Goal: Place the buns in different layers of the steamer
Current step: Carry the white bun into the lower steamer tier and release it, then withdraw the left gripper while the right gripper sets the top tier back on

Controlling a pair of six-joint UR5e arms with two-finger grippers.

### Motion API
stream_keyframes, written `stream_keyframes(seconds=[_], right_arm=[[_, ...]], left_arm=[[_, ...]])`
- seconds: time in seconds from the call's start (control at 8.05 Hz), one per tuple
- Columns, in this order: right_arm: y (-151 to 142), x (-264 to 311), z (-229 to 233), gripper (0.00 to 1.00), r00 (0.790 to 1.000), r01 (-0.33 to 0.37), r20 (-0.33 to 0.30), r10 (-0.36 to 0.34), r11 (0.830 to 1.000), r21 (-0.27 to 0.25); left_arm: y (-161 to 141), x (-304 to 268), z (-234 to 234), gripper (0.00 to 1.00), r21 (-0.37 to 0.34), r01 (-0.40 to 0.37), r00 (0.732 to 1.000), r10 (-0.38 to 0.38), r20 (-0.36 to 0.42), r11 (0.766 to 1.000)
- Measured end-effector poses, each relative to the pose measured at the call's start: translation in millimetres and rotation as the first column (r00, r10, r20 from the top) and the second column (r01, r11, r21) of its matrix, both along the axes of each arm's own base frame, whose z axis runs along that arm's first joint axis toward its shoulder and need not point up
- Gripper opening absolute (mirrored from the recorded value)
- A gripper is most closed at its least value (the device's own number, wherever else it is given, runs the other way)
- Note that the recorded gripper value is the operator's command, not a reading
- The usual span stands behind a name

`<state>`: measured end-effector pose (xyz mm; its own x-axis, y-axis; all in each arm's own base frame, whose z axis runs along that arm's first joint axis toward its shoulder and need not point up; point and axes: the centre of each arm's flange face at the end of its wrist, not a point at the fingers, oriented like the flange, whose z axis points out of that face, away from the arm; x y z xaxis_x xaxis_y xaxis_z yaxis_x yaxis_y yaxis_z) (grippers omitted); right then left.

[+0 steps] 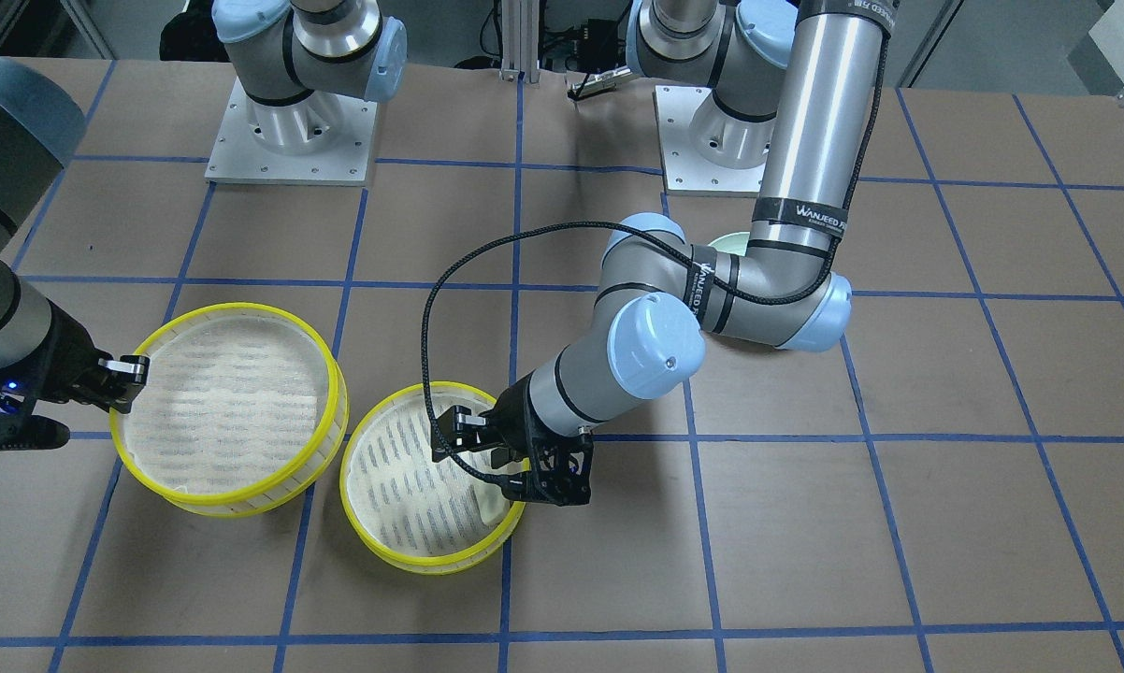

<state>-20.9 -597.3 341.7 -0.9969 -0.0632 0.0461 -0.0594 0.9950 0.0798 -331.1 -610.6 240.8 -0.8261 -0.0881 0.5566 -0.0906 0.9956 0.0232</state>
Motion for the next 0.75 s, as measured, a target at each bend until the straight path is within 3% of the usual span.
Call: stream_keyframes(seconds=[0.25, 0.5, 0.75], right_arm=[[0, 2, 0, 0.10, 1.000, 0.006, 0.002, -0.006, 1.000, -0.001], [-2, 8, 2, 0.10, 0.999, 0.035, 0.002, -0.035, 0.999, -0.011], [-6, 42, 4, 0.10, 0.995, 0.102, 0.020, -0.101, 0.994, -0.030]], left_arm=[[5, -2, 37, 1.00, -0.024, -0.010, 1.000, 0.010, 0.007, 1.000], [15, 19, 65, 1.00, -0.026, 0.016, 0.988, -0.012, 0.154, 1.000], [24, 75, 95, 1.00, 0.014, 0.081, 0.948, -0.081, 0.306, 0.997]])
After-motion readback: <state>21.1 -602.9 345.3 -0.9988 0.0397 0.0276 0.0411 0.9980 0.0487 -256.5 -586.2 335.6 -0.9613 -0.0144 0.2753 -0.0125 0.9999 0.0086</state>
